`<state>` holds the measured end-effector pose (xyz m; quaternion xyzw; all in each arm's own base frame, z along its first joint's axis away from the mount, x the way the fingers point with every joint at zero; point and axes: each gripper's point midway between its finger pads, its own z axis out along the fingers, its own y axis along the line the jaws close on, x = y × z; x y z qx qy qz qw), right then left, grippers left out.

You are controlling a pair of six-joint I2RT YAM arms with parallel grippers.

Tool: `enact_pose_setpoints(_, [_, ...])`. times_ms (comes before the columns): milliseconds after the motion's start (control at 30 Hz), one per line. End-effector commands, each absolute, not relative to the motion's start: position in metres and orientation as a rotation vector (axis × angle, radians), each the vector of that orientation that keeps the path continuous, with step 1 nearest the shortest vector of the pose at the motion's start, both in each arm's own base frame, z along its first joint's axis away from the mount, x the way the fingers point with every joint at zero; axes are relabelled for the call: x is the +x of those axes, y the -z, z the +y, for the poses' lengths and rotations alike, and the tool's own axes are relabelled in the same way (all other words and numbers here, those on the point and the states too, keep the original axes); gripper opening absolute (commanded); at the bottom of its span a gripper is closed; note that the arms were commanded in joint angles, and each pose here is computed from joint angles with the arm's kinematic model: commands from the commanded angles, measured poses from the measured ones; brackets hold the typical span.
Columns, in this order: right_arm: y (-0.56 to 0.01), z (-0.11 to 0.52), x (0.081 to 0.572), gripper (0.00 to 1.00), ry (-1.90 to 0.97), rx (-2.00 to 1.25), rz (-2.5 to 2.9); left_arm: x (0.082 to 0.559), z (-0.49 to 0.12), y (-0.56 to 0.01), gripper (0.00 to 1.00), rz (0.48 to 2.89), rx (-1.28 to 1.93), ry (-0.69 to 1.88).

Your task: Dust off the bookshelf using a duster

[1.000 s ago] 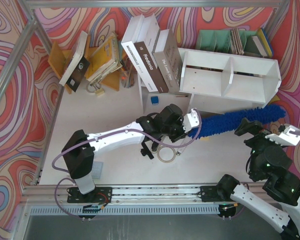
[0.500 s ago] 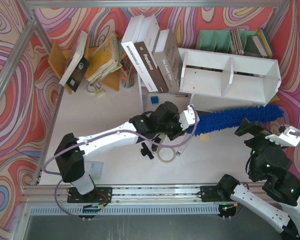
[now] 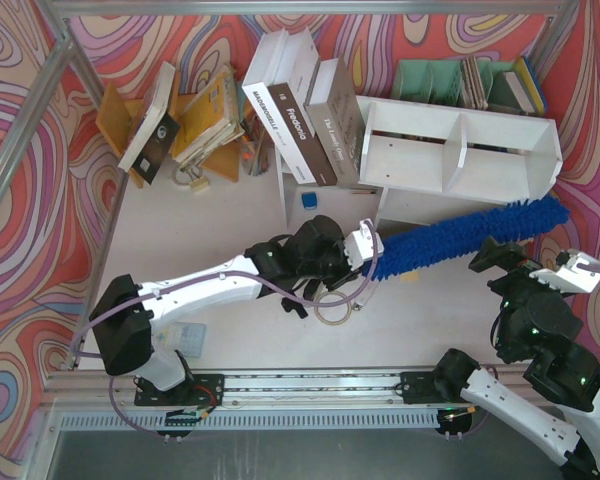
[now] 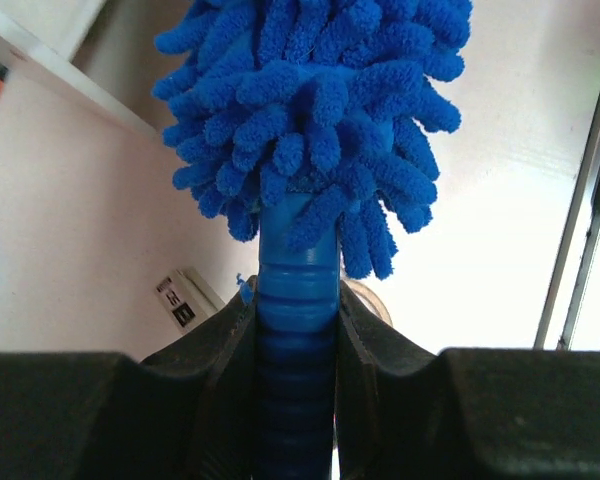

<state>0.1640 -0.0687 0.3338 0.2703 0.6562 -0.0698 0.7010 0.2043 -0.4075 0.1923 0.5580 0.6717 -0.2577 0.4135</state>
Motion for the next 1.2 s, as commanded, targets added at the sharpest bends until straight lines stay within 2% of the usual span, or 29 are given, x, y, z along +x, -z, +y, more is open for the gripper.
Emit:
enact_pose_setpoints(0, [-0.337, -0.071, 0.164, 0.99, 0.162, 0.619, 1.442, 0.224, -0.388, -0.182, 0.0, 1.803, 1.224, 0.57])
enact_pose_setpoints(267, [-0.337, -0.07, 0.164, 0.99, 0.162, 0.615, 1.443, 0.222, -0.371, -0.18, 0.0, 1.825, 1.195, 0.527])
enact_pose_setpoints(633, [-0.336, -0.071, 0.163, 0.99, 0.16, 0.615, 1.443, 0.206, -0.337, -0.231, 0.0, 1.764, 1.118, 0.532])
enact_pose_setpoints(1167, [-0.336, -0.072, 0.162, 0.99, 0.146, 0.622, 1.435, 0.171, -0.27, -0.221, 0.0, 1.991, 1.011, 0.502])
